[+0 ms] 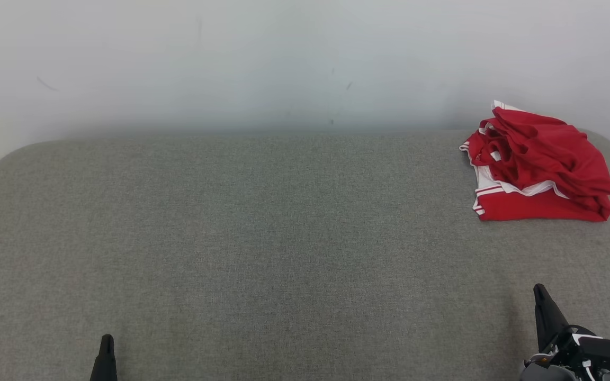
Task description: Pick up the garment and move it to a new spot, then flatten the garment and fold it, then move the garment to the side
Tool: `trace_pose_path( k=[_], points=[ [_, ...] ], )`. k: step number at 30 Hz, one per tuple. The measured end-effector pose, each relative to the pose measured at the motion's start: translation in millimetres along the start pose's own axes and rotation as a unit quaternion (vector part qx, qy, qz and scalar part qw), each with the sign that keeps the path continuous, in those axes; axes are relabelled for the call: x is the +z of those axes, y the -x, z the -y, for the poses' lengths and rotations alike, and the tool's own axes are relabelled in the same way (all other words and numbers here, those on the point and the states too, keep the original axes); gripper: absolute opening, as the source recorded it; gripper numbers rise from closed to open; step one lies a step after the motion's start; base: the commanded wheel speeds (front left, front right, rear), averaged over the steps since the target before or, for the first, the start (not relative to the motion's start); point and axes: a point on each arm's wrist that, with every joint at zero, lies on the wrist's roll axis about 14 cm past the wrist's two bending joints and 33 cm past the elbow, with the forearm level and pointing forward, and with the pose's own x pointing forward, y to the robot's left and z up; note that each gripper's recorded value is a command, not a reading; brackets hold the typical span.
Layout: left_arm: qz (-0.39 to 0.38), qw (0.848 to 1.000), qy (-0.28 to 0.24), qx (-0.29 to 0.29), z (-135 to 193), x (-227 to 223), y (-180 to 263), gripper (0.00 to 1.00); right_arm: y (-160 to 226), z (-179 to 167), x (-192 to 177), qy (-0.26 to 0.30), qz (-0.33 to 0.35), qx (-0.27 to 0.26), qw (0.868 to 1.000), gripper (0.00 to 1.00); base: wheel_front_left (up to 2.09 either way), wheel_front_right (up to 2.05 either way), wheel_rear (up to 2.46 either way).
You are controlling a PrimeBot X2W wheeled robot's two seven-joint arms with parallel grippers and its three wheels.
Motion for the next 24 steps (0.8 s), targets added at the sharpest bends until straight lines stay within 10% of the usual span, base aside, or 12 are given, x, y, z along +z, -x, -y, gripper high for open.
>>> trace_pose_path(
  k=[24],
  points=[
    [0.0, 1.0, 0.0, 0.0, 0.0, 0.0, 0.0, 0.0, 0.1, 0.1, 0.0, 0.001, -0.001, 0.0, 1.0, 0.0, 0.0, 0.0, 0.0]
  ],
)
